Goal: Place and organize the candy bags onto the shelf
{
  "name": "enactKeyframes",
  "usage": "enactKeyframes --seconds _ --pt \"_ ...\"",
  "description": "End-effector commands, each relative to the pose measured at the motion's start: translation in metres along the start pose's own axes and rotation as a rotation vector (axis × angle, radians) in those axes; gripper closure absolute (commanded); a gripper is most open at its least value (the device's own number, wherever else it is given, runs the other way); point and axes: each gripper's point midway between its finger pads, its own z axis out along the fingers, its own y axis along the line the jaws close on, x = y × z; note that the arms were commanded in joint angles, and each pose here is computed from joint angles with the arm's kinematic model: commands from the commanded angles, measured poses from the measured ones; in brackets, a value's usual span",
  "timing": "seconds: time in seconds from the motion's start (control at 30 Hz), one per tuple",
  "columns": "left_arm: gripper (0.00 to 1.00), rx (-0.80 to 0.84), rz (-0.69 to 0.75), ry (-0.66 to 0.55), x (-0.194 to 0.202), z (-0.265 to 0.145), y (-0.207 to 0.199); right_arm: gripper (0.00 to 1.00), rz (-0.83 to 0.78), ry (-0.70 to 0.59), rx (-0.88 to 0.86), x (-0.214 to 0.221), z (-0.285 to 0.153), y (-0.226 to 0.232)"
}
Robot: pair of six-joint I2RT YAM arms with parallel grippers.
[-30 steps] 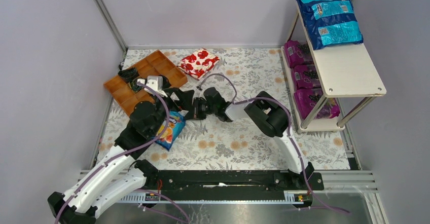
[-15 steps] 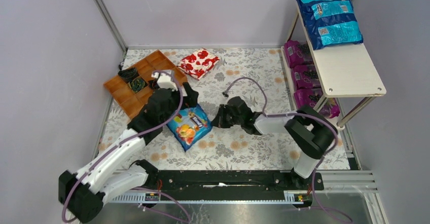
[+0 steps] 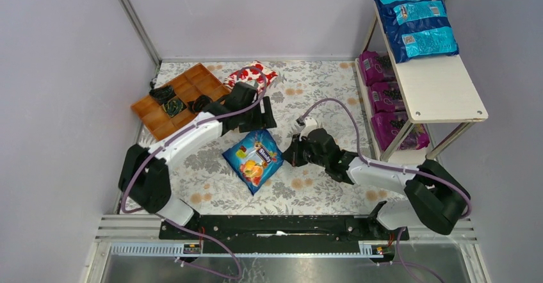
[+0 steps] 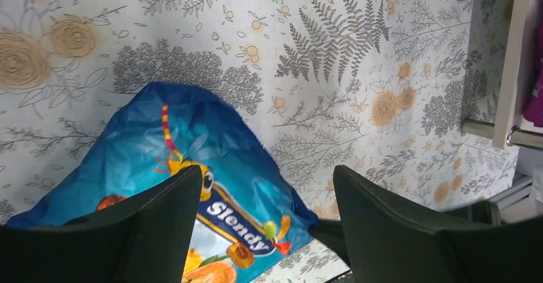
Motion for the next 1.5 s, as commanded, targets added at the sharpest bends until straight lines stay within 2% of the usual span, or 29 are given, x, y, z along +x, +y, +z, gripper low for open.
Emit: enactKeyframes --seconds 0.0,0.1,0.3,0.6,0.77,0.93,1.0,1.1,1.13,1.2,1.27,1.47 --pt "0.21 -0.009 -0.076 0.103 0.000 0.006 -0.019 1.00 -0.150 -0.095 -0.100 -0.029 -0.015 0.023" --pt "0.21 -0.063 -0.100 0.133 0.002 0.018 -0.022 1.00 -0.204 -0.116 -0.127 -0.037 -0.024 0.032" --pt "0.20 -0.243 -0.112 0.091 0.004 0.026 -0.015 1.00 -0.274 -0.157 -0.159 -0.049 -0.036 0.042" --pt "0.22 -0.435 -0.074 0.085 0.004 0.045 0.019 1.00 -0.295 -0.158 -0.164 -0.045 -0.036 0.040" --pt "0.32 -0.450 -0.046 0.095 0.009 0.053 0.025 1.00 -0.297 -0.153 -0.160 -0.041 -0.036 0.037" --pt "0.49 -0.439 -0.012 0.068 0.002 0.053 0.024 1.00 -0.293 -0.133 -0.151 -0.035 -0.036 0.035" --pt "0.60 -0.429 -0.001 0.042 -0.005 0.050 0.022 1.00 -0.285 -0.126 -0.150 -0.031 -0.036 0.035" --pt "0.85 -0.378 0.003 0.040 -0.008 0.049 0.012 1.00 -0.262 -0.118 -0.146 -0.026 -0.037 0.034" --pt "0.92 -0.357 0.003 0.040 -0.009 0.047 0.007 0.98 -0.247 -0.112 -0.137 -0.025 -0.037 0.032" --pt "0.99 -0.325 0.002 0.038 -0.011 0.043 0.001 0.86 -0.218 -0.088 -0.114 -0.020 -0.035 0.028" --pt "1.00 -0.285 0.010 0.023 -0.012 0.034 -0.006 0.77 -0.183 -0.058 -0.089 -0.014 -0.034 0.023" --pt "1.00 -0.196 0.009 0.004 -0.004 0.012 -0.024 0.41 -0.012 0.015 0.000 -0.007 -0.026 0.017"
